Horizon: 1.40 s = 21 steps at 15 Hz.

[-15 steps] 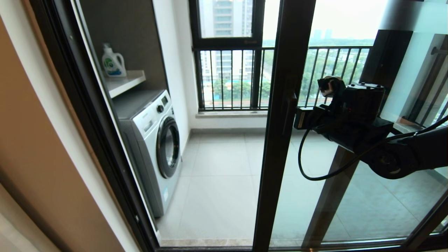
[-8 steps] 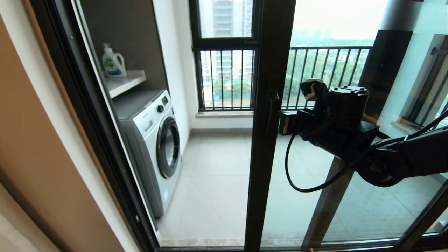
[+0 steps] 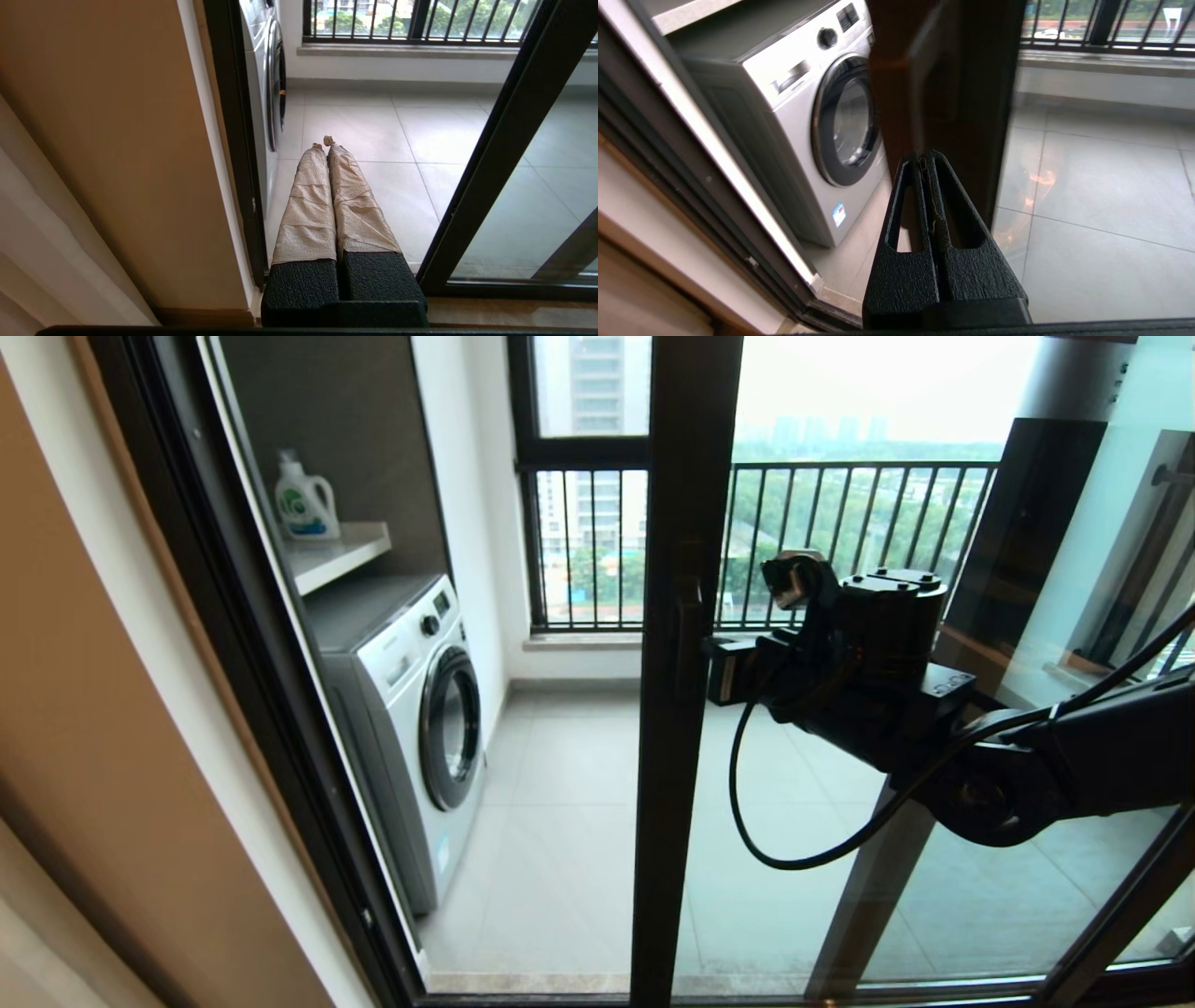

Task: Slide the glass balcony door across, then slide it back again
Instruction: Close the slid door

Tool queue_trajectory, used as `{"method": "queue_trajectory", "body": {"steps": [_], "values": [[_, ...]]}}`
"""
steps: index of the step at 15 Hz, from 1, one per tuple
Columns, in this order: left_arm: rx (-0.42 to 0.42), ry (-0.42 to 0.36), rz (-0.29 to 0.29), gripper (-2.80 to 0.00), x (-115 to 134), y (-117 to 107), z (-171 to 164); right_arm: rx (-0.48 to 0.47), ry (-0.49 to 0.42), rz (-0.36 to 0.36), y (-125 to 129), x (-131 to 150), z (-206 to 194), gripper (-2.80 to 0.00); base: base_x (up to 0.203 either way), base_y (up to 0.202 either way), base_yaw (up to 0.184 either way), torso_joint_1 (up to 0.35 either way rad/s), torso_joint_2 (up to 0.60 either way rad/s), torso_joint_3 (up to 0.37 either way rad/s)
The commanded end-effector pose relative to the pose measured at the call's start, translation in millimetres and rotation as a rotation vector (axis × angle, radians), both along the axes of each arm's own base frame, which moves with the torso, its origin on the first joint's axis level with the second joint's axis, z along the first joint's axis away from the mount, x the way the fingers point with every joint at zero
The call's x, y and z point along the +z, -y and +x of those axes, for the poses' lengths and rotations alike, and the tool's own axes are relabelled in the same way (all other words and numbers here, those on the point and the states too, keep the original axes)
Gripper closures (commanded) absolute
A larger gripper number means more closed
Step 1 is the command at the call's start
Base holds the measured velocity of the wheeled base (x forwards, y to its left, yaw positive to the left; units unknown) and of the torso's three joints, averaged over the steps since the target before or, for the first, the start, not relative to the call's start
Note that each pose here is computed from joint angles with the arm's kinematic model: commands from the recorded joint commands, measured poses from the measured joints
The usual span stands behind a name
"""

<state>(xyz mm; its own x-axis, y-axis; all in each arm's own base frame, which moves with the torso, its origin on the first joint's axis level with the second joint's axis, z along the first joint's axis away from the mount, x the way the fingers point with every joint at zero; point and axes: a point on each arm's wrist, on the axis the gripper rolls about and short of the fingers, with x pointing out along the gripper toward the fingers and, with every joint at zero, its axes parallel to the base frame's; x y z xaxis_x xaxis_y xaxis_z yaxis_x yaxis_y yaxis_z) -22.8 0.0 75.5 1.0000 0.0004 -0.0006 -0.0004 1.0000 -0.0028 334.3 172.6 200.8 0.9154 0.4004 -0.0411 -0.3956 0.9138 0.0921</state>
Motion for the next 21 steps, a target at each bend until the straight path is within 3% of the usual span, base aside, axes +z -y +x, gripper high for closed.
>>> {"method": "queue_trajectory", "body": {"steps": [1, 5, 8, 14, 21], "values": [[0.001, -0.001, 0.000, 0.00, 0, 0, 0, -0.008, 0.028, 0.016, 5, 11, -7, 0.00, 0.000, 0.000, 0.000, 0.000, 0.00, 0.000], [0.001, -0.001, 0.000, 0.00, 0, 0, 0, -0.041, 0.078, 0.040, 24, 33, -17, 0.00, 0.000, 0.000, 0.000, 0.000, 0.00, 0.000], [0.001, -0.001, 0.000, 0.00, 0, 0, 0, -0.065, 0.054, 0.027, 29, 22, -5, 0.00, 0.000, 0.000, 0.000, 0.000, 0.00, 0.000], [0.001, -0.001, 0.000, 0.00, 0, 0, 0, -0.067, -0.008, -0.002, 17, -9, 22, 0.00, 0.000, 0.000, 0.000, 0.000, 0.00, 0.000], [0.001, -0.001, 0.000, 0.00, 0, 0, 0, -0.014, 0.003, 0.003, -5, -7, 17, 0.00, 0.000, 0.000, 0.000, 0.000, 0.00, 0.000]]}}
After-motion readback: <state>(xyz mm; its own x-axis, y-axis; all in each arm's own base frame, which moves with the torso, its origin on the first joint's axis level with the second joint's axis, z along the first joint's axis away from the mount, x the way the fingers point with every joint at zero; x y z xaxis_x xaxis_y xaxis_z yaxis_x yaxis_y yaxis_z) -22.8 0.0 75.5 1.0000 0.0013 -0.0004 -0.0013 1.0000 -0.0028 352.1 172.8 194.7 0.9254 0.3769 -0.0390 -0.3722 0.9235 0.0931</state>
